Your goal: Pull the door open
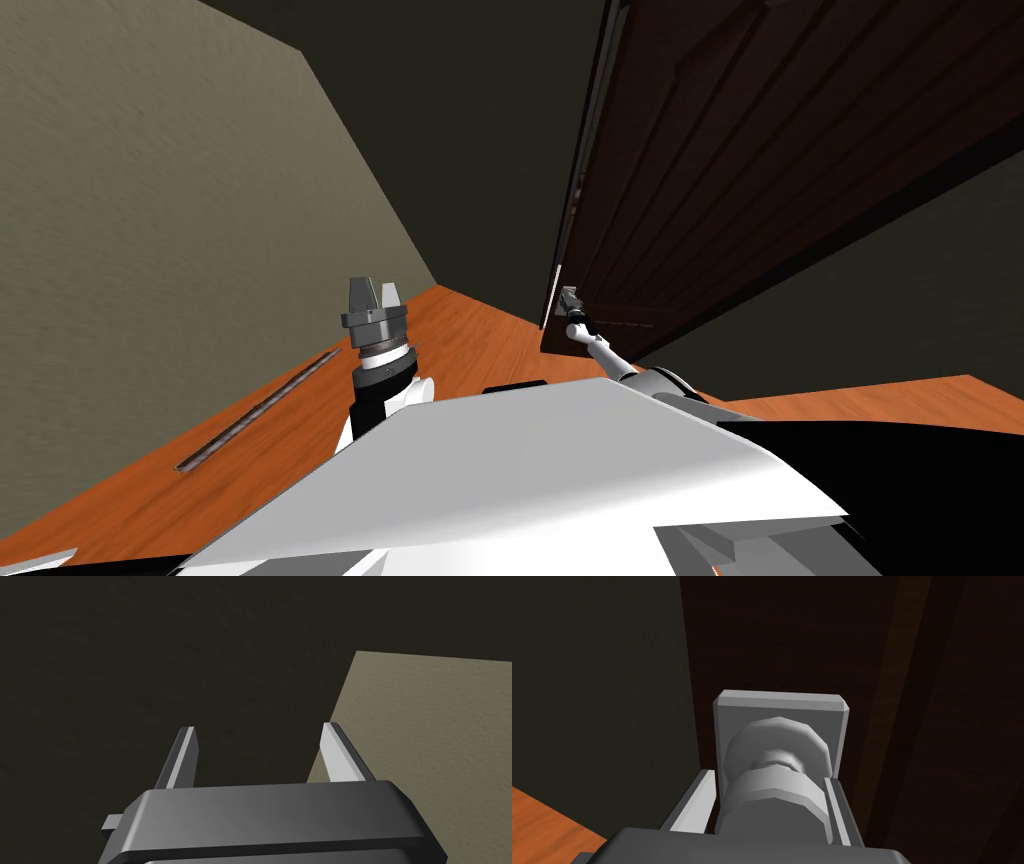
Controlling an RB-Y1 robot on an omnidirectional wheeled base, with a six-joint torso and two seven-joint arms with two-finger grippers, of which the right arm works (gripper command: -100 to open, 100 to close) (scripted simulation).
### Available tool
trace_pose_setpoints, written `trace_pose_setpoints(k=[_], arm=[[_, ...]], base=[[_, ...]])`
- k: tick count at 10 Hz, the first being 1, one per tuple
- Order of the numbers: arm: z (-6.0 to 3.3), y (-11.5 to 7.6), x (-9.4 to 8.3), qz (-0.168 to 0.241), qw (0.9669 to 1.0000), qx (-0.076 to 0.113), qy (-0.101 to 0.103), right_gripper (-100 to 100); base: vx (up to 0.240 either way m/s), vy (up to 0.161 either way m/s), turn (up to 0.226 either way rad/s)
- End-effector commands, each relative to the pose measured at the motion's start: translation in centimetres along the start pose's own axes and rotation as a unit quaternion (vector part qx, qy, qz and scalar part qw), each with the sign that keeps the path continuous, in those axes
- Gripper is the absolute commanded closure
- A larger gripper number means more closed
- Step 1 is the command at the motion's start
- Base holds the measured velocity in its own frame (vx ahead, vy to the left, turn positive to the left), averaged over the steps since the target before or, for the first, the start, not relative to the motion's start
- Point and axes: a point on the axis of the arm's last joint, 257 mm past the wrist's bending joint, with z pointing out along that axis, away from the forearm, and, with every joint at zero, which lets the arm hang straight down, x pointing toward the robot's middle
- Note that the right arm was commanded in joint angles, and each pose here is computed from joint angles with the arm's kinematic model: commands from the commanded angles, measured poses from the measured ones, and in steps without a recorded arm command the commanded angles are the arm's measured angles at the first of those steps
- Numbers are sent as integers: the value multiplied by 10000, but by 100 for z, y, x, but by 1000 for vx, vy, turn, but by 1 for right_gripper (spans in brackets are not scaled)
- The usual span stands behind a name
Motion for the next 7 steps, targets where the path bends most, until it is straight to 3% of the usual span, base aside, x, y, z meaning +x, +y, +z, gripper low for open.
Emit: trace_pose_setpoints(k=[1, 5, 7], arm=[[-3, -20, -7, -1, 10000, 13, -6, 100], [-3, -20, -7, -1, 10000, 13, -6, 100], [-30, -24, -12, -15, 9999, 104, -3, 100]], base=[[-23, -12, -17], [-10, -1, 5], [-163, -76, 129]])
